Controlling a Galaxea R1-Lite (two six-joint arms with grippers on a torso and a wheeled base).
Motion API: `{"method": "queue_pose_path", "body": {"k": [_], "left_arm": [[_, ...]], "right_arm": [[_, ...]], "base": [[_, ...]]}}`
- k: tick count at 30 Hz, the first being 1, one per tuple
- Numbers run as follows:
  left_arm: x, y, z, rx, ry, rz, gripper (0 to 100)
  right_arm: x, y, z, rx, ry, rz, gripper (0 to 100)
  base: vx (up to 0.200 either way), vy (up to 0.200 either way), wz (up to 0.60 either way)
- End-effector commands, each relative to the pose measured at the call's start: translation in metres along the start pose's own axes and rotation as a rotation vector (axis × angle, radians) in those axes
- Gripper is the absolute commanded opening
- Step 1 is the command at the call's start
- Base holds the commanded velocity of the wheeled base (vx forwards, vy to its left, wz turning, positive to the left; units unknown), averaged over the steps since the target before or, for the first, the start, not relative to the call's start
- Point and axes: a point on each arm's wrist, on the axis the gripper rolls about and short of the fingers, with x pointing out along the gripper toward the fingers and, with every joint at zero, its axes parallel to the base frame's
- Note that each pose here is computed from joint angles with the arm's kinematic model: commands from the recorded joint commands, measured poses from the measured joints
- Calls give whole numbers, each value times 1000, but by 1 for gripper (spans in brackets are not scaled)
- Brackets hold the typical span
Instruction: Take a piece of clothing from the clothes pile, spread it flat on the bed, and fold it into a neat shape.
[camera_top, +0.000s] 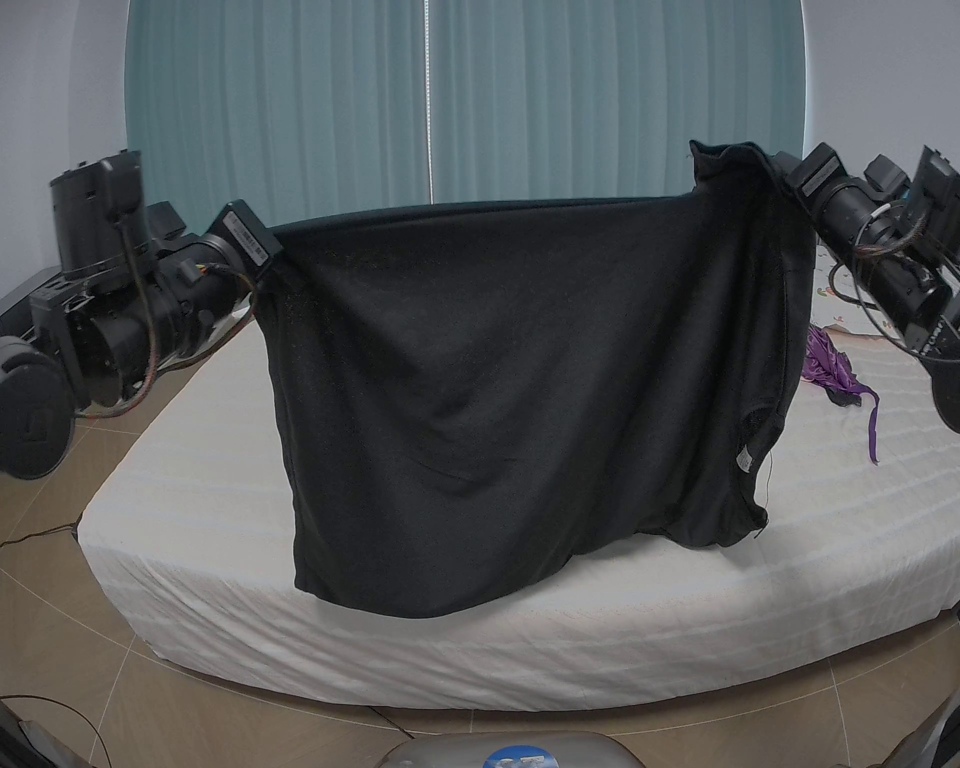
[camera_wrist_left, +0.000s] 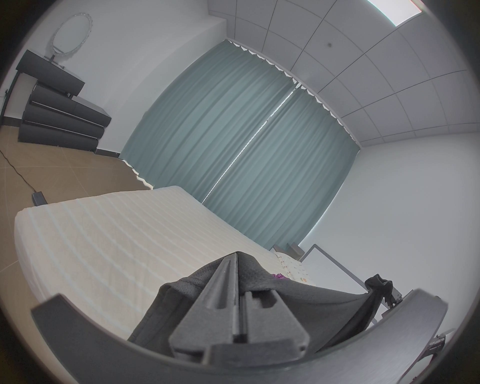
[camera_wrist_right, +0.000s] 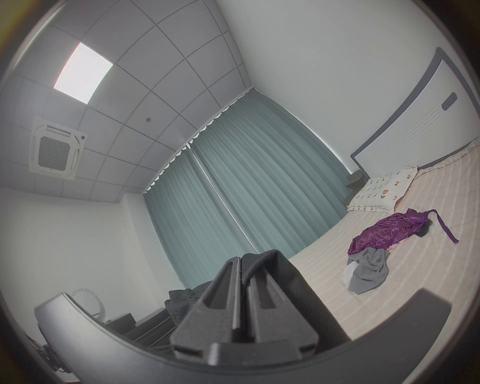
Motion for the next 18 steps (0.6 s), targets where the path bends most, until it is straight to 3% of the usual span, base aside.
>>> {"method": "queue_pose_path", "body": {"k": [1,9,14,18], "left_arm": [[54,15,-28,17,62,68,0],[93,34,-47,27,70,103,0],[117,55,-71,43,114,156,0],[138,71,-94,38,121,163,0]], "right_arm": [[39,-23,-44,-32,65,-66,0],[62,-48,-71,-52,108,-111,0],[73,-66,-94,-59,134,-134,0],[81,-87,-128,-67,188,-166,0]], "base": [[200,0,0],[200,0,0],[200,0,0],[200,0,0]]}}
